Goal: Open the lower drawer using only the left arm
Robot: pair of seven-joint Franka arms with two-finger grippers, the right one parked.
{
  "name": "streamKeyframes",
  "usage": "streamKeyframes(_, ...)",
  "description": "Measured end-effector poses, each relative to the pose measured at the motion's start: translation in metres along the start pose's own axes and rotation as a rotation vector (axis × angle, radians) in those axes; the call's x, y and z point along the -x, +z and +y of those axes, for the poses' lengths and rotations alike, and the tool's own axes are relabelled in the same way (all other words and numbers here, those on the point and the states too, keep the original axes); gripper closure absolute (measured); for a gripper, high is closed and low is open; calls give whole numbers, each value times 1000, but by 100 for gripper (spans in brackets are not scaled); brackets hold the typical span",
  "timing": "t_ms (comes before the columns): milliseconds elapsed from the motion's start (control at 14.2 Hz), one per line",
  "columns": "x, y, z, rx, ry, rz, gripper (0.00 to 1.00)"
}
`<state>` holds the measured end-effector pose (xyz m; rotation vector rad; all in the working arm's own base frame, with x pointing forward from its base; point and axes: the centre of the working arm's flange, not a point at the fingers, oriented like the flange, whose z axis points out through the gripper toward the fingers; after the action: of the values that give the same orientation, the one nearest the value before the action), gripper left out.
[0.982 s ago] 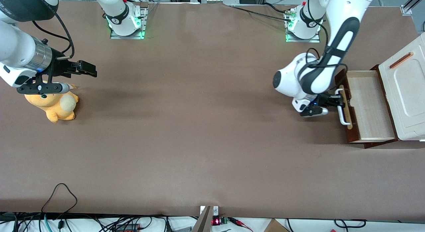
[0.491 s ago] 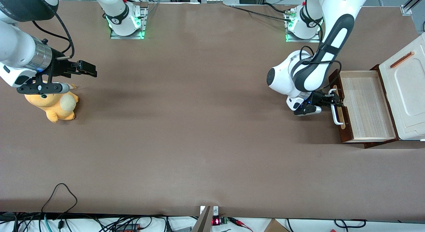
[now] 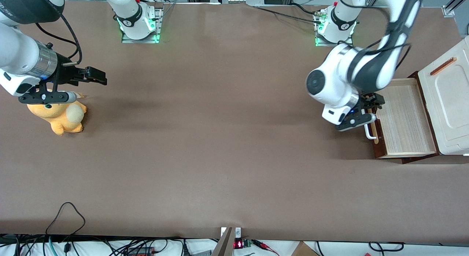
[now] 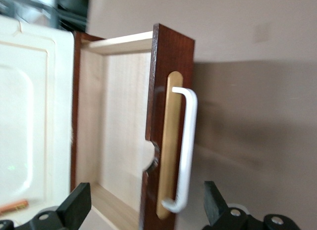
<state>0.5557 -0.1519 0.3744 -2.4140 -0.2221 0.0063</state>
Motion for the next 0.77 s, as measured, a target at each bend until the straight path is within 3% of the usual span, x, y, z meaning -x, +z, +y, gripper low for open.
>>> streamKeyframes(421, -41, -78, -145, 396, 23, -47, 0)
streamKeyframes(491, -43, -81, -170, 451, 39, -41, 0)
streamKeyframes(772, -37, -89, -237, 613, 55, -15, 0)
